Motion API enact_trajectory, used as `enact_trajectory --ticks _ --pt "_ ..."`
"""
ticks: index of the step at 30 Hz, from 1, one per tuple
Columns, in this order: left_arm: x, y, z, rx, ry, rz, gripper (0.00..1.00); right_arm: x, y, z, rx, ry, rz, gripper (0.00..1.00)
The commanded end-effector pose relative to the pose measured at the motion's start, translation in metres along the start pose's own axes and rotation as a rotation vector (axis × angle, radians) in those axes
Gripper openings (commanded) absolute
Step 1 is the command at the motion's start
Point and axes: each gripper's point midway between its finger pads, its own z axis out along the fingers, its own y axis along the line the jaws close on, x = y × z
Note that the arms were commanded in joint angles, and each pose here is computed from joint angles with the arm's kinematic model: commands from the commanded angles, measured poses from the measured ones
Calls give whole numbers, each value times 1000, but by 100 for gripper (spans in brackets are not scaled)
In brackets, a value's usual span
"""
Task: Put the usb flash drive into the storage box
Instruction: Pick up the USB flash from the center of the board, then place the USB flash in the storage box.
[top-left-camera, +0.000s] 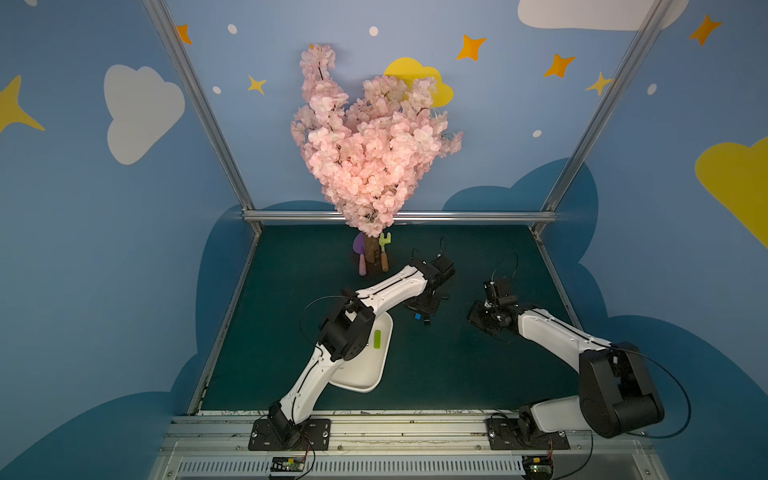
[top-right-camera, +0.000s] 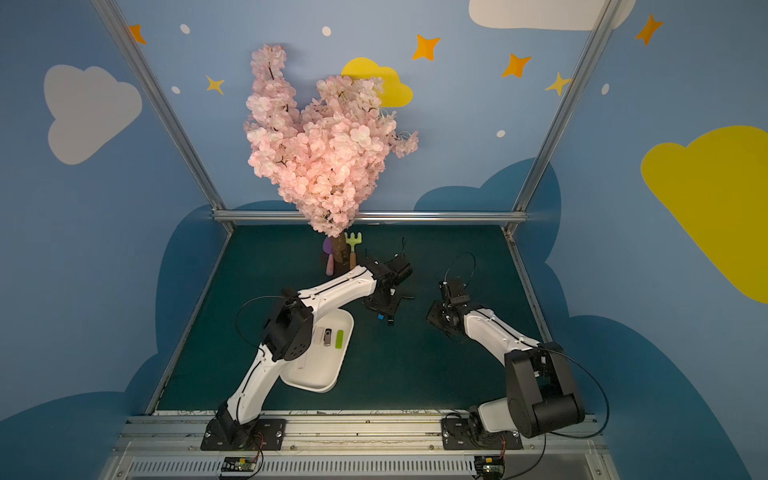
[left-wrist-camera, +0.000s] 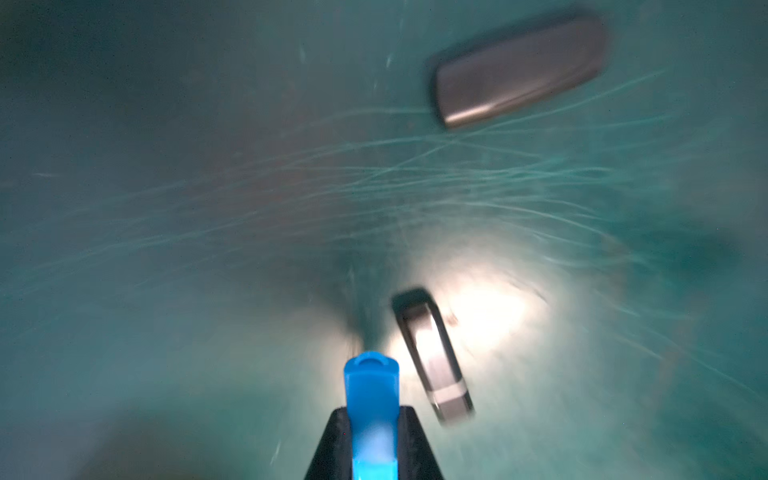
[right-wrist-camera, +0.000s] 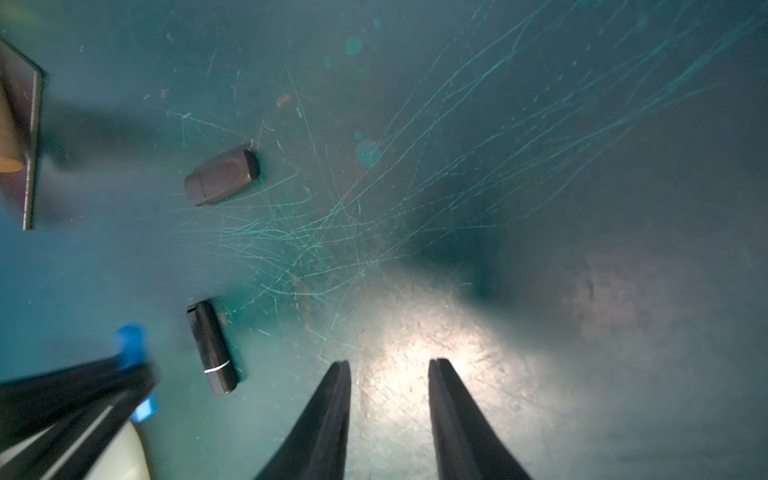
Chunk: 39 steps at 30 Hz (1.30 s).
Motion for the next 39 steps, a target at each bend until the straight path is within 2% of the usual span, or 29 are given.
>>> enact_trajectory --ticks 1,4,7,13,18,27,30,39 --pt "5 17 -85 -26 -130 -4 16 -8 4 -14 -12 -35 -17 37" --pt "35 40 -110 -46 -159 -48 16 -8 4 -15 -20 -38 -14 37" --pt "74 63 -118 -50 -179 -108 17 -7 4 -13 -18 -28 -14 37" --pt "148 97 -99 -57 -139 -207 18 -3 6 -6 -26 -1 -10 37" --pt "184 109 -87 -36 -132 -248 18 -2 4 -3 -6 13 -14 37" --pt "212 112 -69 2 -109 -275 20 -4 8 -9 -20 -1 -17 36" --pt "211 115 -62 -20 -104 -273 20 -1 16 -11 -63 13 -20 36" --pt "197 109 -26 -33 -37 -270 19 1 19 -5 -52 38 -31 36"
